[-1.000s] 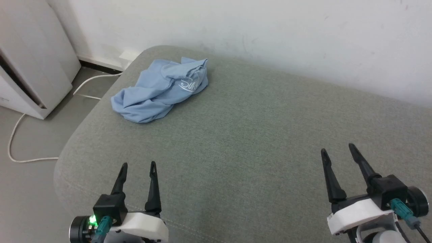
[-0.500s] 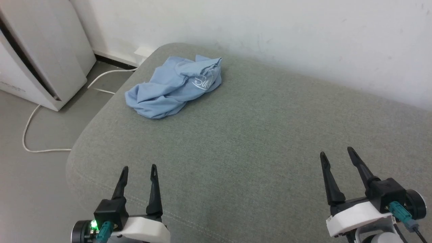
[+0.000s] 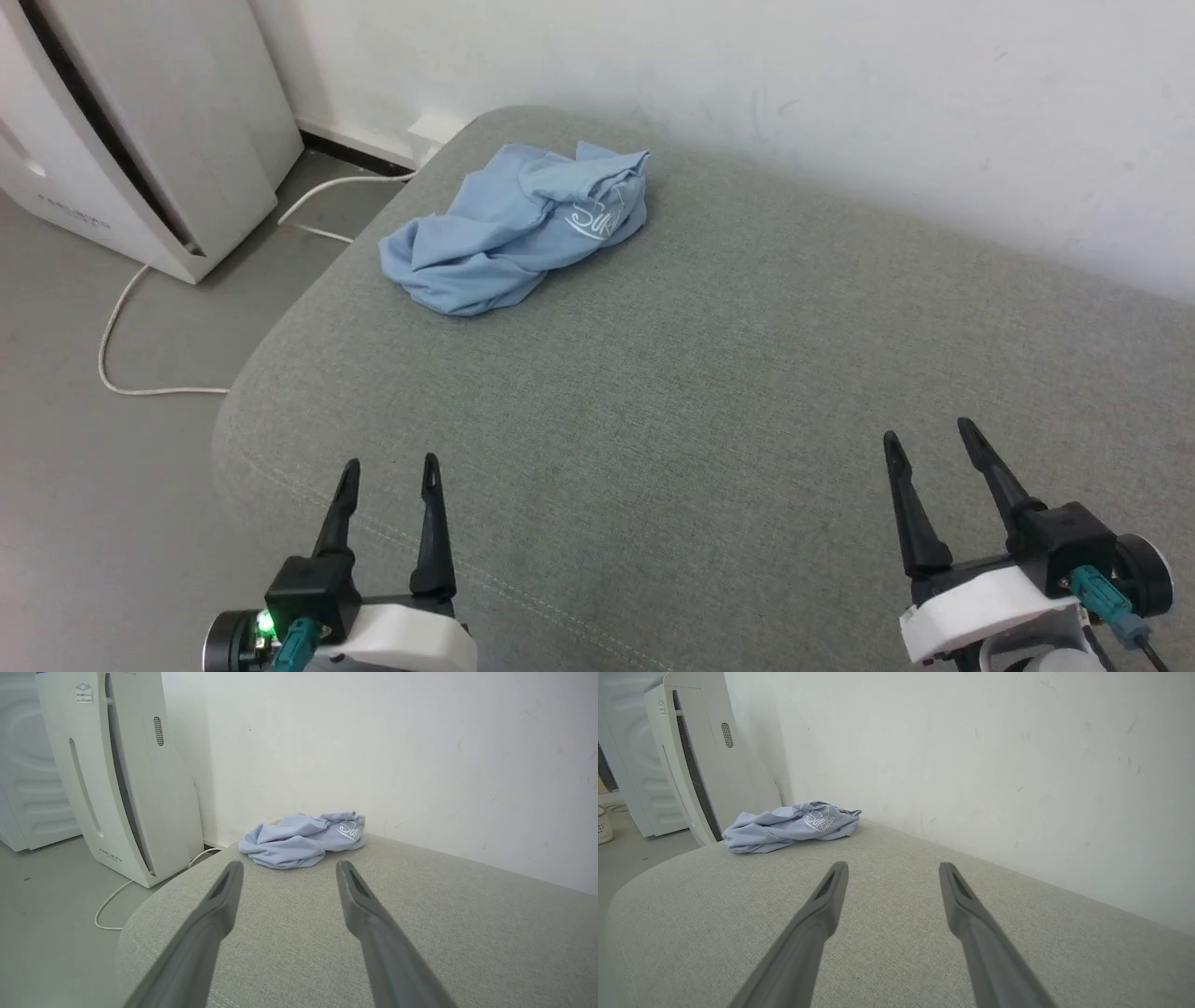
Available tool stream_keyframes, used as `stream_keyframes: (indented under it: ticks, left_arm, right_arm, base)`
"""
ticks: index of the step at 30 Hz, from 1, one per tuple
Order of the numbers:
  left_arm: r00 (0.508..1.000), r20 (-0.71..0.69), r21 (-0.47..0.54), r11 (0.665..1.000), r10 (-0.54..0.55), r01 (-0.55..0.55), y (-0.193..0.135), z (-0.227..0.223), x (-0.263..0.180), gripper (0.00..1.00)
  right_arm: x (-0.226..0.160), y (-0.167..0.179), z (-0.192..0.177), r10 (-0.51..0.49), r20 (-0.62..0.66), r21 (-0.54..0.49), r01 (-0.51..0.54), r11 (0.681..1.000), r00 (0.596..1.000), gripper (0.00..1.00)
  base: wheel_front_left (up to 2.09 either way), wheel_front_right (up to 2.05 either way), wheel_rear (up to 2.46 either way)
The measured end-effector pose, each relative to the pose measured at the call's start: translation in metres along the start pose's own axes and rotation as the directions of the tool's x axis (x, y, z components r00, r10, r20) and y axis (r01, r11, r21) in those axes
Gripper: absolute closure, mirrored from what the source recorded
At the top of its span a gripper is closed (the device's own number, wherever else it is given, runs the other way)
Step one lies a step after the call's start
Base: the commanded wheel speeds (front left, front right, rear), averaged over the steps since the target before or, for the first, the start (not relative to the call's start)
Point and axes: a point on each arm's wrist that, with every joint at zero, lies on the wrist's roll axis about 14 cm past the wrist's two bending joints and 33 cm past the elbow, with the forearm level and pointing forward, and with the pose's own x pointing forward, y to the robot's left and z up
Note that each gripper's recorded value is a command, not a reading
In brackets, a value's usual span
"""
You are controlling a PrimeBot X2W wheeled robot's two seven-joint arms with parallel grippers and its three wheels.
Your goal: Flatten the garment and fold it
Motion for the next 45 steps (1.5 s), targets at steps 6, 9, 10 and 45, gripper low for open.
stream_keyframes:
  ticks: [6, 9, 10, 45]
  left_arm:
    - [1.000, -0.004, 0.003, 1.000, 0.000, 0.000, 0.000, -0.001, 0.000, 0.00]
    - [1.000, -0.005, 0.004, 1.000, 0.000, 0.000, 0.000, -0.002, 0.000, 0.00]
    - [1.000, -0.006, 0.004, 1.000, 0.000, 0.000, -0.001, -0.002, 0.000, 0.00]
    - [0.816, -0.557, 0.334, 0.857, -0.156, 0.392, -0.052, -0.072, 0.262, 0.00]
  right_arm:
    - [0.001, 0.001, -0.003, 0.003, -0.008, 0.005, -0.003, 1.000, 1.000, 0.00]
    - [0.001, 0.001, -0.004, 0.004, -0.010, 0.006, -0.004, 1.000, 1.000, 0.00]
    - [0.000, 0.001, -0.004, 0.004, -0.010, 0.006, -0.004, 1.000, 1.000, 0.00]
    - [0.021, -0.103, -0.065, -0.213, -0.035, 0.014, 0.213, 0.977, 0.976, 0.00]
  base:
    - [0.00, 0.00, 0.00]
    - [0.00, 0.00, 0.00]
    - [0.00, 0.00, 0.00]
    - [0.00, 0.00, 0.00]
